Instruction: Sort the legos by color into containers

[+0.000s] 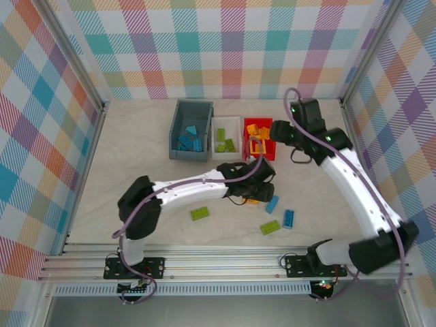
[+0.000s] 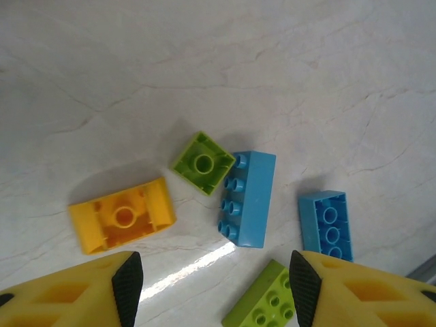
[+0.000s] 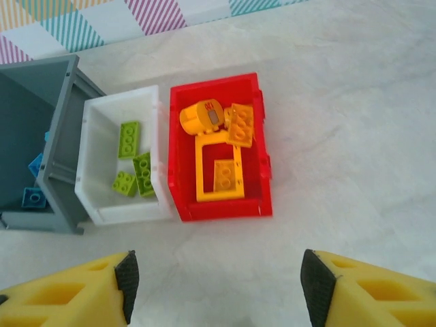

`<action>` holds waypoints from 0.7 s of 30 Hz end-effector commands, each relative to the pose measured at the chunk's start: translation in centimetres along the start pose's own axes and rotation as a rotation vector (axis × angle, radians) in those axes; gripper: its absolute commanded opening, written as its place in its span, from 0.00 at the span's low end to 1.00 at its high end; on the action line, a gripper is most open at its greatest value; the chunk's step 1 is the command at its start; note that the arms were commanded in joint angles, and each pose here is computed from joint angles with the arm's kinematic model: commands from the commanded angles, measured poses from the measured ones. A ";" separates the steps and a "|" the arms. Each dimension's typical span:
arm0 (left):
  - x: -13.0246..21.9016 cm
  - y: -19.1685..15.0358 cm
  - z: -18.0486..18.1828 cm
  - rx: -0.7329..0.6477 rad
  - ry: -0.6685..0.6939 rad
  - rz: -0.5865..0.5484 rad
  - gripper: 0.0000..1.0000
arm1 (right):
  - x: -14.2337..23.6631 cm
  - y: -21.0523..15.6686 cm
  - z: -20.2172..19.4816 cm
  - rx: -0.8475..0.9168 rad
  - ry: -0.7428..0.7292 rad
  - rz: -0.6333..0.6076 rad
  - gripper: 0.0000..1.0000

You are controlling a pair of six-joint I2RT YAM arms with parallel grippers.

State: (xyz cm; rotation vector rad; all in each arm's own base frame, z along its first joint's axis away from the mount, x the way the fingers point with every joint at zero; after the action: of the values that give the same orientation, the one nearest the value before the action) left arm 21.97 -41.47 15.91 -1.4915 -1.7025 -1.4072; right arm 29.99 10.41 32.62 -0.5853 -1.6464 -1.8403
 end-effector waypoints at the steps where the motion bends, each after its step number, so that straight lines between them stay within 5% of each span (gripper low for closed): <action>1: -1.6 -1.8 -0.5 -0.036 0.064 0.062 0.61 | 2.6 -3.5 -1.5 -0.058 -0.008 0.057 0.70; 9: -5.1 -4.0 -1.9 -0.082 0.111 0.106 0.62 | 10.2 -6.2 -3.0 -0.130 0.075 -0.044 0.75; 21: -8.1 -3.9 -1.8 -0.130 0.195 0.097 0.57 | 13.8 -8.1 -4.1 -0.174 0.098 -0.069 0.75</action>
State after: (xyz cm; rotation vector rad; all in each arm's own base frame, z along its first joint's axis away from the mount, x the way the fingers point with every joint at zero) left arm 20.24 -46.07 8.48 -1.4580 -1.4673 -1.5214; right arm 15.66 5.29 35.29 -0.4940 -1.4954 -2.0289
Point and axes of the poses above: each hand's point on the last joint's axis, 136 mm out from that joint toward the fingers, its own x axis back along the fingers, its own z axis along the line the jaws close on, y = z × x, the point moved 5 cm from there along x, back along the fingers, and after that the axes turned 7 degrees about x, right-handed, at the moved point
